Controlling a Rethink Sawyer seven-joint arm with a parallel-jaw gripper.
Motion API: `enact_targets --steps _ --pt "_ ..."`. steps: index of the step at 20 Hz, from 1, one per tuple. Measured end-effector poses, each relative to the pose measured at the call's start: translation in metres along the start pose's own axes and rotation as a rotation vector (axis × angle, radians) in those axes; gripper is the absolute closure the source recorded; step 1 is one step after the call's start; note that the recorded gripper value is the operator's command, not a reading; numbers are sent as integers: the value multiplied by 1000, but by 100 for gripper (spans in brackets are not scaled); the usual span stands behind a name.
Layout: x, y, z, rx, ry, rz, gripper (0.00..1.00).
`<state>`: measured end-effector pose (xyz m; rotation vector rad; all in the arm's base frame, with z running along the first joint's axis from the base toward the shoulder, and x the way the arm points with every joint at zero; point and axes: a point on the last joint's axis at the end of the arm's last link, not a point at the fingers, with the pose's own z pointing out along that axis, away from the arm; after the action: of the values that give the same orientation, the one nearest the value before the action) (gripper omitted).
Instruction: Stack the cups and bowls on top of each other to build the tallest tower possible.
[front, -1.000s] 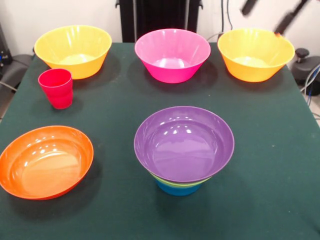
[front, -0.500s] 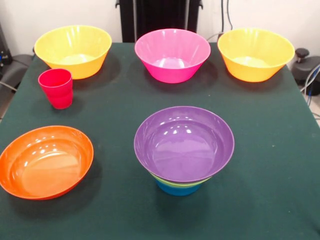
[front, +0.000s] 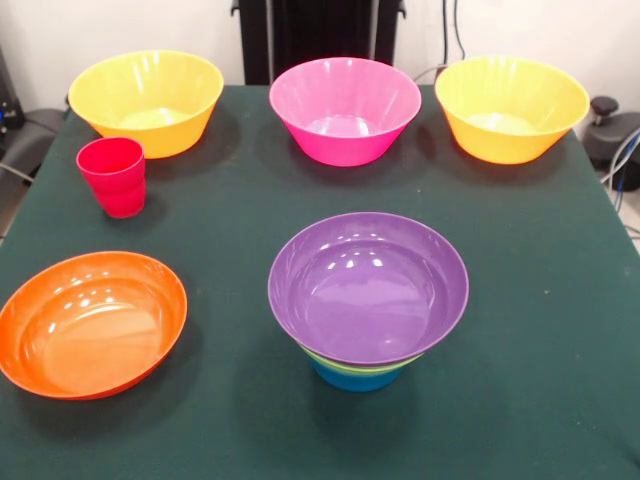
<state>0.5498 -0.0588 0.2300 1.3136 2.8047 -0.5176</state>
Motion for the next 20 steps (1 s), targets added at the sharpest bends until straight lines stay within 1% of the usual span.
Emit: enact_targets --steps 1,2,3,4,5,6,7,11,15,16,19,20 --pt "8 -14 15 -4 0 5 0" --pt "13 -21 23 -6 -3 3 0" --pt "16 -23 26 -9 0 7 0" --pt "24 -29 35 -12 -4 1 0" --pt "29 -32 39 -14 -6 -3 0" --pt "37 -36 45 -18 -7 -9 0" --pt "50 -40 53 -22 -13 -27 0" --pt "88 -48 72 -37 -22 -93 0" --pt "116 -52 88 -46 -20 -149 0" --pt "126 -55 96 -48 -22 -177 0" --pt "138 -57 106 -52 -29 -208 0" --pt "140 -58 110 -54 -38 -225 0"
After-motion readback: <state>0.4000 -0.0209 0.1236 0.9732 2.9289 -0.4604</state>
